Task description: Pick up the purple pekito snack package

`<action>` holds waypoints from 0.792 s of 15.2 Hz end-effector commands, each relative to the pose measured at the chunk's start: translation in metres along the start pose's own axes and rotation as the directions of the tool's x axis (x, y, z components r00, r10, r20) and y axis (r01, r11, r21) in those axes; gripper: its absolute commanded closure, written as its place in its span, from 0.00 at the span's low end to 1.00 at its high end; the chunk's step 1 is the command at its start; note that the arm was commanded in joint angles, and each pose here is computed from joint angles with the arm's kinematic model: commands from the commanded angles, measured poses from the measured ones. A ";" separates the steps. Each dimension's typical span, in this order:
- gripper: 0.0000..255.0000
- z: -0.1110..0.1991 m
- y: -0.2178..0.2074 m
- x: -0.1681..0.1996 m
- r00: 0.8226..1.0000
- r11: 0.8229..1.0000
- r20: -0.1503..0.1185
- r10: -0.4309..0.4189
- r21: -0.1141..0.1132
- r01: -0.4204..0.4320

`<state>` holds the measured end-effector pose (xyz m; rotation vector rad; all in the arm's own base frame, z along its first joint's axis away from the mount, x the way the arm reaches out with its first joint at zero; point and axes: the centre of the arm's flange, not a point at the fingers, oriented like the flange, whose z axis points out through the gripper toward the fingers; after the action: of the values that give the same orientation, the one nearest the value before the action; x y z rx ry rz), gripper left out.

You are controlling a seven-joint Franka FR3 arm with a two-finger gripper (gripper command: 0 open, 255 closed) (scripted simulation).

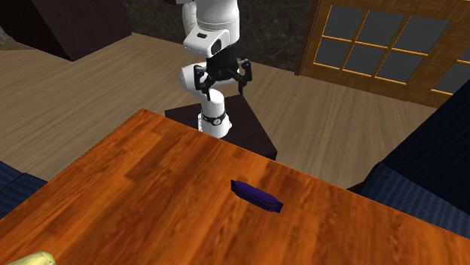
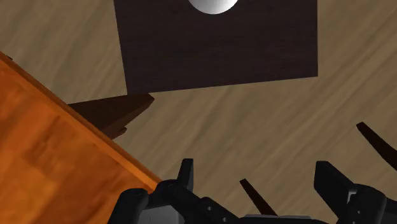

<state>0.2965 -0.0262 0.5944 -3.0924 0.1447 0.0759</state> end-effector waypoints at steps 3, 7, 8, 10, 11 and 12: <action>0.00 0.001 0.010 0.023 0.997 0.997 -0.012 -0.075 -0.002 0.075; 0.00 0.002 0.023 0.070 0.974 0.975 -0.036 -0.223 -0.009 0.222; 0.00 0.002 0.026 0.082 0.965 0.966 -0.041 -0.259 -0.011 0.259; 0.00 0.002 0.029 0.106 0.942 0.944 -0.052 -0.330 -0.016 0.330; 0.00 0.002 0.030 0.118 0.929 0.931 -0.058 -0.365 -0.019 0.365; 0.00 0.001 0.030 0.131 0.914 0.917 -0.063 -0.400 -0.022 0.399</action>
<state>0.4120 -0.0679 0.5848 -3.0688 -0.4222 -0.0293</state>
